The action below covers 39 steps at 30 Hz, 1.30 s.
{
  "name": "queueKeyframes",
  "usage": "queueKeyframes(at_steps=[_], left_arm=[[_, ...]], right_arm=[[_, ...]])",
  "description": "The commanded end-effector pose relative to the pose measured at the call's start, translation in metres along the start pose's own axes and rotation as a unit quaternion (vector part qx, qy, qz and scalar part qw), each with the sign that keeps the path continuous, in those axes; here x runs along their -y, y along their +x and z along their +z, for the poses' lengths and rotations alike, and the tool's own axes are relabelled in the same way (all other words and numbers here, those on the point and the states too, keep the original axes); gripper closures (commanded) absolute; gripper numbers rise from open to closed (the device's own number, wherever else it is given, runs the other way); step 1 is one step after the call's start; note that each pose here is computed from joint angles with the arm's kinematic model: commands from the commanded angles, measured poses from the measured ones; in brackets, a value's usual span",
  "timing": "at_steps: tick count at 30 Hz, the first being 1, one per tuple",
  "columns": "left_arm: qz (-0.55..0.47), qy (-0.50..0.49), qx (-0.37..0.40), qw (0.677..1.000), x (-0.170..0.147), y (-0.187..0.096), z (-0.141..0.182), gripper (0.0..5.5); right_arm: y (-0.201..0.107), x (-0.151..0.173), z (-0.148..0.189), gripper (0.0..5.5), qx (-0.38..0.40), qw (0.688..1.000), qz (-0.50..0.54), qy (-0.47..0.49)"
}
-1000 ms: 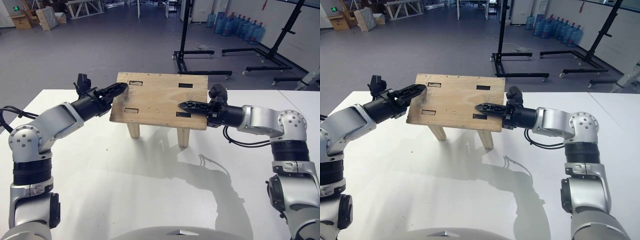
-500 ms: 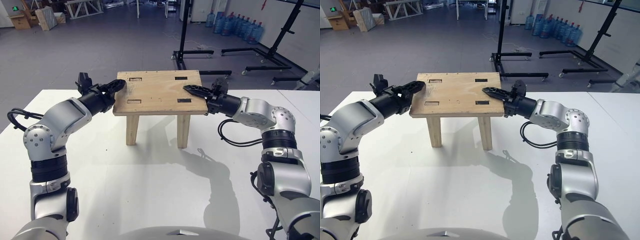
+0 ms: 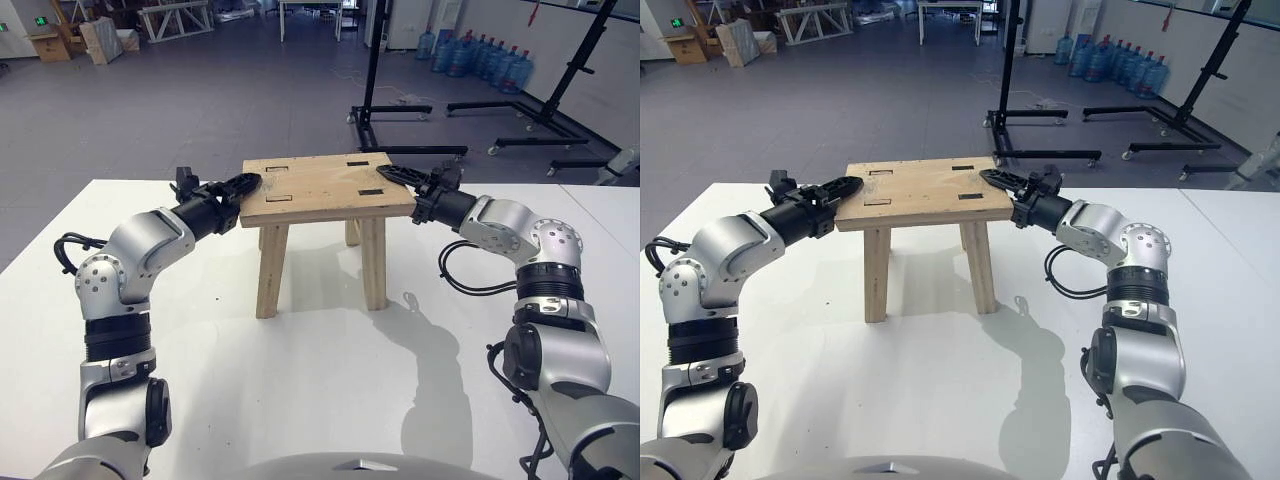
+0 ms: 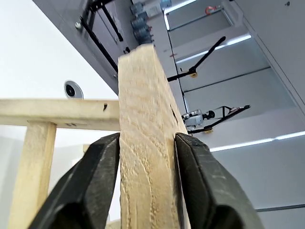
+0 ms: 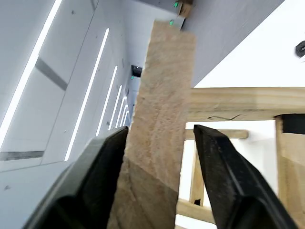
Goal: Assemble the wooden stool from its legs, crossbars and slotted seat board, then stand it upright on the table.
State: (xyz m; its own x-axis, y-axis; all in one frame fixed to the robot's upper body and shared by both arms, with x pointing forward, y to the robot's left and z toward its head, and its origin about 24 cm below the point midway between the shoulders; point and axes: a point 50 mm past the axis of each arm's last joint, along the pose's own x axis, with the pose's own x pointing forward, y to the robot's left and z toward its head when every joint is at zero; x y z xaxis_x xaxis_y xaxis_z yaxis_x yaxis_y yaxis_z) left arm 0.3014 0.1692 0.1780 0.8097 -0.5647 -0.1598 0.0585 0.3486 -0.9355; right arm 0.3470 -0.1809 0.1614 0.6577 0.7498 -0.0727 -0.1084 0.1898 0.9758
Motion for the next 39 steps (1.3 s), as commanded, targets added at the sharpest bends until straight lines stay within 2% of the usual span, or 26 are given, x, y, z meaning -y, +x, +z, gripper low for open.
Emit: queueKeyframes(at_steps=[1,12,18,20,21,22,23,25,26,28,31,34,36,39], left_arm=[[0.010,0.006,-0.054,0.998,-0.010,0.010,-0.019,2.85],[-0.043,0.017,0.052,0.998,0.000,-0.013,0.039,1.16],[-0.053,0.026,0.100,0.993,0.007,-0.024,0.065,0.11],[-0.024,0.050,0.140,0.989,-0.002,-0.044,0.078,0.11],[0.017,0.115,0.170,0.979,-0.007,-0.061,0.081,0.11],[0.063,0.184,0.194,0.962,-0.011,-0.075,0.081,0.11],[0.116,0.279,0.220,0.928,-0.013,-0.090,0.073,0.11],[0.214,0.450,0.231,0.835,-0.028,-0.097,0.040,0.11],[0.227,0.486,0.238,0.810,-0.036,-0.092,0.018,0.11],[0.236,0.523,0.257,0.777,-0.043,-0.083,-0.009,0.11],[0.239,0.546,0.284,0.751,-0.047,-0.077,-0.018,0.11],[0.246,0.551,0.317,0.732,-0.047,-0.076,-0.015,0.11],[0.253,0.528,0.331,0.740,-0.054,-0.076,-0.018,0.11],[0.256,0.488,0.340,0.762,-0.065,-0.074,-0.030,0.11]], right_arm=[[0.015,0.032,-0.023,2.18,-0.045,0.996,-0.070,0.022],[0.001,-0.007,0.007,0.12,0.030,1.000,0.002,0.004],[-0.021,-0.017,0.028,0.10,0.085,0.996,0.011,-0.002],[-0.043,-0.019,0.044,0.10,0.133,0.991,-0.004,-0.017],[-0.059,-0.018,0.051,0.10,0.162,0.984,-0.039,-0.057],[-0.072,-0.016,0.053,0.10,0.186,0.973,-0.082,-0.106],[-0.079,-0.012,0.048,0.10,0.204,0.957,-0.131,-0.160],[-0.078,0.009,0.019,0.10,0.243,0.873,-0.281,-0.315],[-0.071,0.021,-0.005,0.10,0.253,0.822,-0.334,-0.386],[-0.060,0.032,-0.043,0.10,0.290,0.751,-0.366,-0.466],[-0.062,0.026,-0.053,0.10,0.375,0.692,-0.358,-0.503],[-0.066,0.023,-0.046,0.10,0.415,0.658,-0.352,-0.520],[-0.068,0.028,-0.046,0.10,0.422,0.656,-0.351,-0.519],[-0.068,0.045,-0.055,0.10,0.405,0.672,-0.342,-0.517]])
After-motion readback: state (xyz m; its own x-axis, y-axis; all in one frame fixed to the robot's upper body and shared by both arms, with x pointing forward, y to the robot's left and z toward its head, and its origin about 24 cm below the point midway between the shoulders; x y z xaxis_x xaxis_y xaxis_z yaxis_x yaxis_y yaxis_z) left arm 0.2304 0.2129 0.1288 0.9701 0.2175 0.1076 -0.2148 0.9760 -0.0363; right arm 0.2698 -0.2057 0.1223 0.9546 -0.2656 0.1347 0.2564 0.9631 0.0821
